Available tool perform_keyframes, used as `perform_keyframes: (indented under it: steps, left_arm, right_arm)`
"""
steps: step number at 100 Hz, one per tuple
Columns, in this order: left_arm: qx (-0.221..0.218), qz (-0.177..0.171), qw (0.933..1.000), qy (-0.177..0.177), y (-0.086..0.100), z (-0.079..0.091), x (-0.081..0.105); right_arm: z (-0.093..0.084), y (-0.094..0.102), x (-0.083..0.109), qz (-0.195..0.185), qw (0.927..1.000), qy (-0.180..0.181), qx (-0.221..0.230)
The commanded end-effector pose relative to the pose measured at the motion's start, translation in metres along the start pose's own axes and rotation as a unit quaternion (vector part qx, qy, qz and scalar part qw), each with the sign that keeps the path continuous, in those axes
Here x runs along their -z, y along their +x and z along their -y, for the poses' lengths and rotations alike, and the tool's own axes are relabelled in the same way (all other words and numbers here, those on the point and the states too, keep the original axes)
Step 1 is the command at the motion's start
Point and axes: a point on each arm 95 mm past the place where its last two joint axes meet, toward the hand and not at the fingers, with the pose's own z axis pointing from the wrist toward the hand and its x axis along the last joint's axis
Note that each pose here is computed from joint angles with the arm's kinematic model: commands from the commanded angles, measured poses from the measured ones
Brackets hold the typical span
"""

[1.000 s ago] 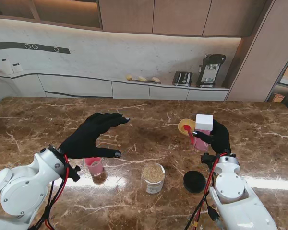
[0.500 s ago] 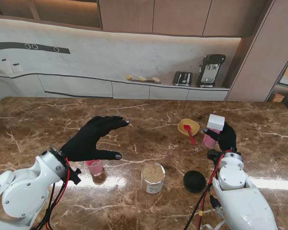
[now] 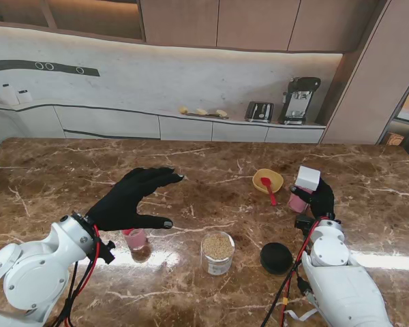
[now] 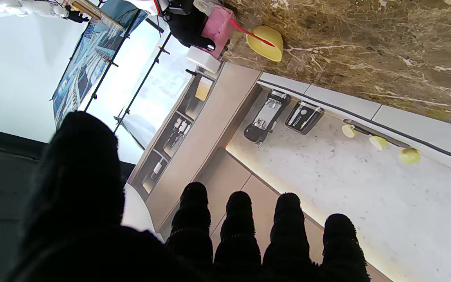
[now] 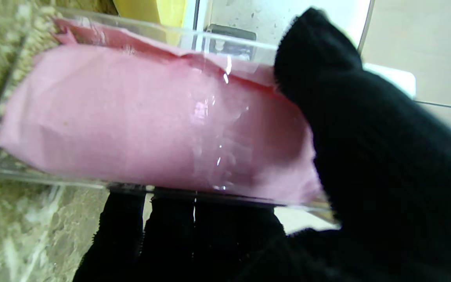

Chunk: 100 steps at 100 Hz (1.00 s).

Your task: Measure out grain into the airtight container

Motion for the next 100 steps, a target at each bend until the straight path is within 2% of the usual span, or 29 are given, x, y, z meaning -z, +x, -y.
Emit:
perform_keyframes:
  steps: [1,47,100]
  left_arm:
    - [0.003,0.006,1.0,-0.005,-0.001,-0.004,0.002]
    - [0.006,0.008,0.9999,-0.008,-0.002,-0.007,0.003]
    - [0.006,0.012,0.9998,-0.012,-0.005,-0.011,0.004]
  right_arm:
    - [0.001,-0.005,0.001,0.007,0.9999,0.007,0.005]
    - [-0.005,-0.026,0.009,0.013,0.9991,0.022,0.034]
    - [-0.017,-0.03,0.016,0.008,0.9967,0.06,0.054]
